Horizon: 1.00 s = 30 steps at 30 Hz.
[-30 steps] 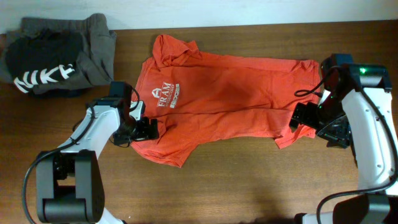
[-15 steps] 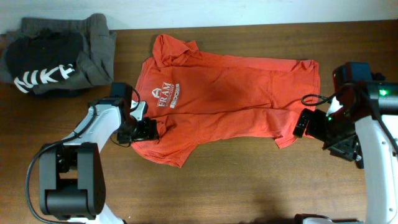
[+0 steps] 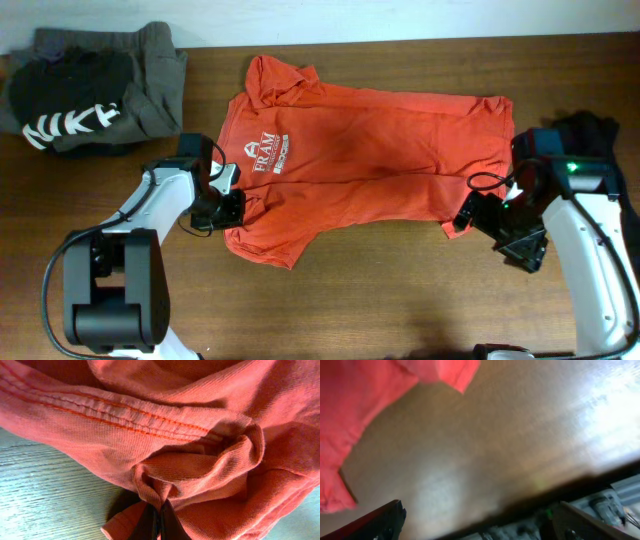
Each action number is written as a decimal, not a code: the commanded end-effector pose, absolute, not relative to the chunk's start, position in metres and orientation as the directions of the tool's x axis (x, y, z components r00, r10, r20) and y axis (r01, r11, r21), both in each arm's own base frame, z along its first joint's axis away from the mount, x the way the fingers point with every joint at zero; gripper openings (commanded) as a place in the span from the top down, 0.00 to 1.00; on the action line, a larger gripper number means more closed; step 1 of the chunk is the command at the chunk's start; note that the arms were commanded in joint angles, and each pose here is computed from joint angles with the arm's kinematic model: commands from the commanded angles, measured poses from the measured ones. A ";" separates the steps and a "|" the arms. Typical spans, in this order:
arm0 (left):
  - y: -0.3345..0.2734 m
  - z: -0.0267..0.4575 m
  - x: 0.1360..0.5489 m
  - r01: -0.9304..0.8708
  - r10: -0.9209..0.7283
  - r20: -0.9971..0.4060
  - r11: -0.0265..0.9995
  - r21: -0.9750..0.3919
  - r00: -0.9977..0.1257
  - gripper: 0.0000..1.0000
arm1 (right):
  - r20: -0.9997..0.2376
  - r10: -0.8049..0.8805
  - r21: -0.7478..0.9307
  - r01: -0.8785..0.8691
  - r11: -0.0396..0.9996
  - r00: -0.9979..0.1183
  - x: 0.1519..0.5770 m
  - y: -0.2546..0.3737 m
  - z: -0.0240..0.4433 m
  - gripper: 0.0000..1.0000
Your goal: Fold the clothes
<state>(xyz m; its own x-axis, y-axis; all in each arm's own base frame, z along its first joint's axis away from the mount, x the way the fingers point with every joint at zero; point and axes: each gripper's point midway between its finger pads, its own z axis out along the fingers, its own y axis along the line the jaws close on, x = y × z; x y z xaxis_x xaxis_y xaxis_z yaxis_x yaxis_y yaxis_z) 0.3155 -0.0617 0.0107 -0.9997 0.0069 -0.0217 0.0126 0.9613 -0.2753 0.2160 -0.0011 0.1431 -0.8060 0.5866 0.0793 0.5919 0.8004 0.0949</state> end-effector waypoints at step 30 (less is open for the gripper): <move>-0.063 0.007 0.320 -0.006 -0.016 -0.033 0.957 -0.291 -0.999 0.99 | 0.159 0.778 0.211 0.791 0.574 -0.607 0.255 -0.026 0.026 0.40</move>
